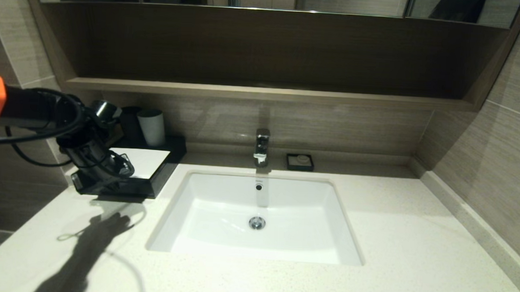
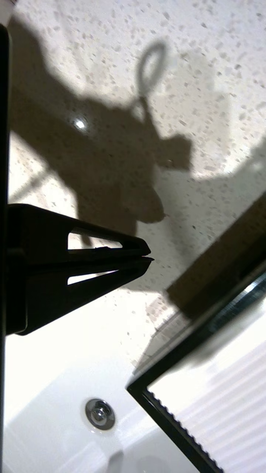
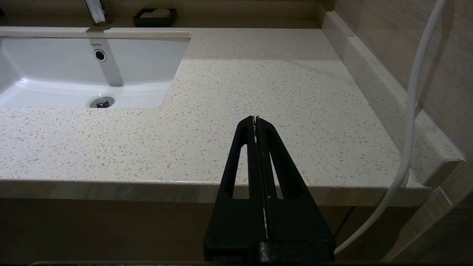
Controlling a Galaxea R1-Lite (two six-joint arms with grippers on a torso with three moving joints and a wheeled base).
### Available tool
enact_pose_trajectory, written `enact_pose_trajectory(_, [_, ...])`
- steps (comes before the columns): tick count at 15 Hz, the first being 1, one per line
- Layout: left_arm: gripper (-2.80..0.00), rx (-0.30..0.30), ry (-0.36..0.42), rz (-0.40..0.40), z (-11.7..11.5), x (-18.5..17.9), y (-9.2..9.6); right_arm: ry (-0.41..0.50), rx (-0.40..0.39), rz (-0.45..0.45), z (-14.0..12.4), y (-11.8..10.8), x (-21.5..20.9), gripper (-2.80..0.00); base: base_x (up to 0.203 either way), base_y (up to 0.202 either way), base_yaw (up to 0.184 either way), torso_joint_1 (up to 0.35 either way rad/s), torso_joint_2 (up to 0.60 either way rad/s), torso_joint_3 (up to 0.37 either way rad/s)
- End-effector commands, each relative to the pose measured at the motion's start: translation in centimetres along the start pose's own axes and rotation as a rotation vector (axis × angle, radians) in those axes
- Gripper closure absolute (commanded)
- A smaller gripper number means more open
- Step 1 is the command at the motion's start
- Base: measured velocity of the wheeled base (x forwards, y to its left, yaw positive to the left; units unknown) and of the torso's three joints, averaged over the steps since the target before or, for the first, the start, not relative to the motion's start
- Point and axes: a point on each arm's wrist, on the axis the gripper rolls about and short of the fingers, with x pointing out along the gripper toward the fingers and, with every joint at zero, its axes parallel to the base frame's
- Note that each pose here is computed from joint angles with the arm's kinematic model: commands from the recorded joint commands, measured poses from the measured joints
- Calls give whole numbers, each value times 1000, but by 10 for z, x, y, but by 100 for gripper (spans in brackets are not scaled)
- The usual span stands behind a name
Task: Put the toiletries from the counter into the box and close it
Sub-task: Close the drawer
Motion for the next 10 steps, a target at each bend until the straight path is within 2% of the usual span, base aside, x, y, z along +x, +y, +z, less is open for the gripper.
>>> enact_pose_trajectory(1, [0, -4, 0, 3, -5, -17, 7, -1, 0, 0, 0, 0, 0, 0, 0, 0, 0, 0, 0, 0])
enact_pose_trajectory(5, [0, 0, -6, 4, -20, -41, 21, 0, -1, 0, 0, 0, 0, 0, 0, 0, 0, 0, 0, 0])
enact_pose_trajectory(7, [0, 3, -38, -9, -26, -61, 27, -1, -1, 0, 0, 0, 0, 0, 0, 0, 0, 0, 0, 0])
enact_pose_trajectory(10, [0, 30, -114, -82, -42, -106, 32, 0, -1, 0, 0, 0, 0, 0, 0, 0, 0, 0, 0, 0])
